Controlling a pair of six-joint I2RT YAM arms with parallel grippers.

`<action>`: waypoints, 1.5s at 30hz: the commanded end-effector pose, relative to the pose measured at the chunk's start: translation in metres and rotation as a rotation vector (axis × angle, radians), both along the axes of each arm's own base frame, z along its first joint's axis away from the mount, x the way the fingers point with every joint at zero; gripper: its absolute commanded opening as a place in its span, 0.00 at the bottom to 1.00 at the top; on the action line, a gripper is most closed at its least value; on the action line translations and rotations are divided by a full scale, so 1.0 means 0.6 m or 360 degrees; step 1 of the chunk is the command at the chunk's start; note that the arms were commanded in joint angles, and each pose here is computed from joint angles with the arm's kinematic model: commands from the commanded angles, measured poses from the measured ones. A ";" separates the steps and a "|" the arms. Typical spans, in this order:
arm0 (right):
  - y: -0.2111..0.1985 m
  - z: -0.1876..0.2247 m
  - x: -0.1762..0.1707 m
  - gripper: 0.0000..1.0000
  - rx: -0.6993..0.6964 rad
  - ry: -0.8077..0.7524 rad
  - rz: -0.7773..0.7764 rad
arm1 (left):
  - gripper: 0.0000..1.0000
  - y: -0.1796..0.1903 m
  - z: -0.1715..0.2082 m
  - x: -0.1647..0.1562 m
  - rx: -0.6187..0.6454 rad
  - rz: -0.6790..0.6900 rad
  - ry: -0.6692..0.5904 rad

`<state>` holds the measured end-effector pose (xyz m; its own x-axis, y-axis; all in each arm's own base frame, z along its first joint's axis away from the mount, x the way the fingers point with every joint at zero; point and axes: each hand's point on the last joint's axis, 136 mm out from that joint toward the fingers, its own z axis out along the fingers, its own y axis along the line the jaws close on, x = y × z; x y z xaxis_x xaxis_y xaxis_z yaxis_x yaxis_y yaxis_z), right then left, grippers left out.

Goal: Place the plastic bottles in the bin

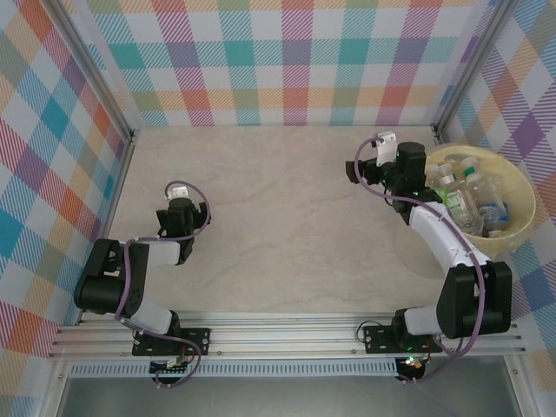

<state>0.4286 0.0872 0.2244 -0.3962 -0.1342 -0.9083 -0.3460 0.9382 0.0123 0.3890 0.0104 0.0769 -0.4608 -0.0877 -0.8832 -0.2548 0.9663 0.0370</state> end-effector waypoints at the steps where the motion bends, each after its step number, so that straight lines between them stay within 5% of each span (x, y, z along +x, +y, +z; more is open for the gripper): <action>1: -0.006 -0.167 -0.053 1.00 -0.0058 0.0482 0.0060 | 1.00 0.002 0.024 0.014 -0.0008 -0.0013 -0.0114; 9: 0.102 0.013 -0.095 1.00 -0.0064 0.0170 0.0407 | 1.00 0.003 0.024 0.014 -0.0008 -0.0012 -0.0113; 16: 0.186 -0.065 -0.130 1.00 0.0125 0.0379 0.0587 | 1.00 0.002 0.024 0.015 -0.0007 -0.0013 -0.0113; 30: 0.025 -0.171 -0.068 1.00 0.0119 0.0458 0.0004 | 1.00 0.003 0.023 0.014 -0.0008 -0.0012 -0.0111; 45: -0.070 -0.226 -0.051 1.00 0.0075 0.0303 -0.0281 | 1.00 0.003 0.022 0.014 -0.0008 -0.0013 -0.0109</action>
